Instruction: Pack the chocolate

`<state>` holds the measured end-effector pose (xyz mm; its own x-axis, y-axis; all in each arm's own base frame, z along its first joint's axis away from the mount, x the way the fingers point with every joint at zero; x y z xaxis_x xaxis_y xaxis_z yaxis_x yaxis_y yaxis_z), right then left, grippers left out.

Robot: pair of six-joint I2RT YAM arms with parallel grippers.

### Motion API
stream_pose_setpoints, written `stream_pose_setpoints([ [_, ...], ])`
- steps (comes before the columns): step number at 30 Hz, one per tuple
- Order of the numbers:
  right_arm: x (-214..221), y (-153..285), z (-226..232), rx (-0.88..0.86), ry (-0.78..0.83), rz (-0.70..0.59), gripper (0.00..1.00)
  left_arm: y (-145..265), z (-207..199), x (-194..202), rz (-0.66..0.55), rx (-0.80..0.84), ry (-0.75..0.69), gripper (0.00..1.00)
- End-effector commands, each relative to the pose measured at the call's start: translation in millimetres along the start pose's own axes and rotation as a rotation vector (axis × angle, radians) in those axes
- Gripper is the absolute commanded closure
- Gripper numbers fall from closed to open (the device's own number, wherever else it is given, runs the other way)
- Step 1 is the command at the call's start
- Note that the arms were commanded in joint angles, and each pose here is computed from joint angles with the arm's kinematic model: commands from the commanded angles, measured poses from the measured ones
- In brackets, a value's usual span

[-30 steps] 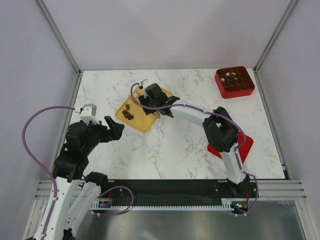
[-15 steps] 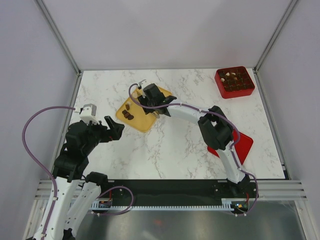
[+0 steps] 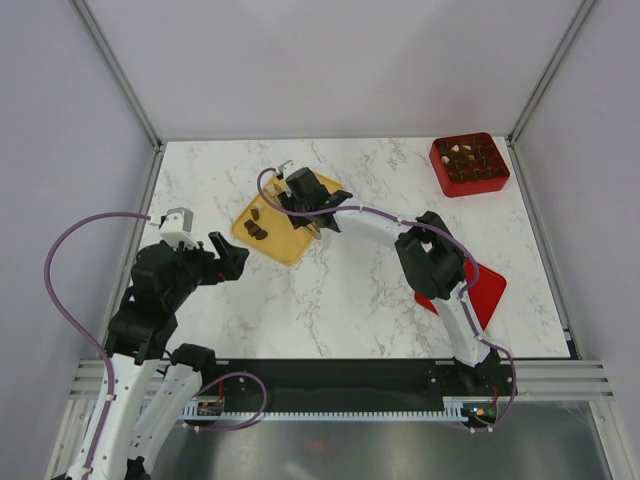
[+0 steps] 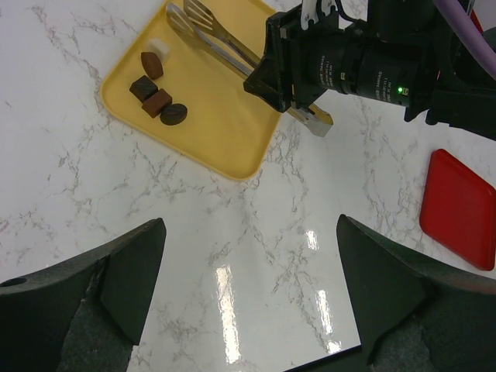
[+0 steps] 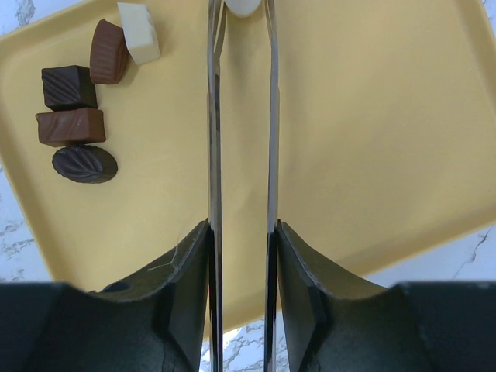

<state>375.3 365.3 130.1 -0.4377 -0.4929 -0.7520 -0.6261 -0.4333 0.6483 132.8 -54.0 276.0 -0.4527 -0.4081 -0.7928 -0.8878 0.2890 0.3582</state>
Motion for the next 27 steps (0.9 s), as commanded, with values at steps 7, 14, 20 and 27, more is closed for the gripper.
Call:
stream_pose_setpoints([
  [7, -20.1, 20.7, -1.3, 0.000, -0.037, -0.043, 0.64, -2.6, 0.4, -3.1, -0.024, 0.003, -0.015, 0.00],
  [14, -27.7, 65.0, -20.2, 0.014, -0.125, -0.054, 0.68, -2.5, 0.7, -3.0, -0.024, 0.001, -0.014, 0.00],
  [20, -13.1, 111.2, -55.9, 0.033, -0.184, -0.057, 0.69, -3.1, 1.0, -2.6, -0.021, -0.001, -0.016, 0.00],
  [27, 23.6, 168.9, -136.6, 0.196, -0.326, -0.030, 0.69, -2.3, 0.4, -3.2, -0.026, 0.004, -0.014, 0.00],
])
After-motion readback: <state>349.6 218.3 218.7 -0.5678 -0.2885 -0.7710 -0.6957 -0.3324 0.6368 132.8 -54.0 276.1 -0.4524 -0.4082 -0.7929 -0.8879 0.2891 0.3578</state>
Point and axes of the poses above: each gripper's point midway between its finger pads, its own y axis back along the fingers, its own z axis along the line the jaws close on, x = y × z, the point moved 9 cm from there along y, back along the fingers, and after that the axes turned 8 degrees about y, right-handed, at the moved point
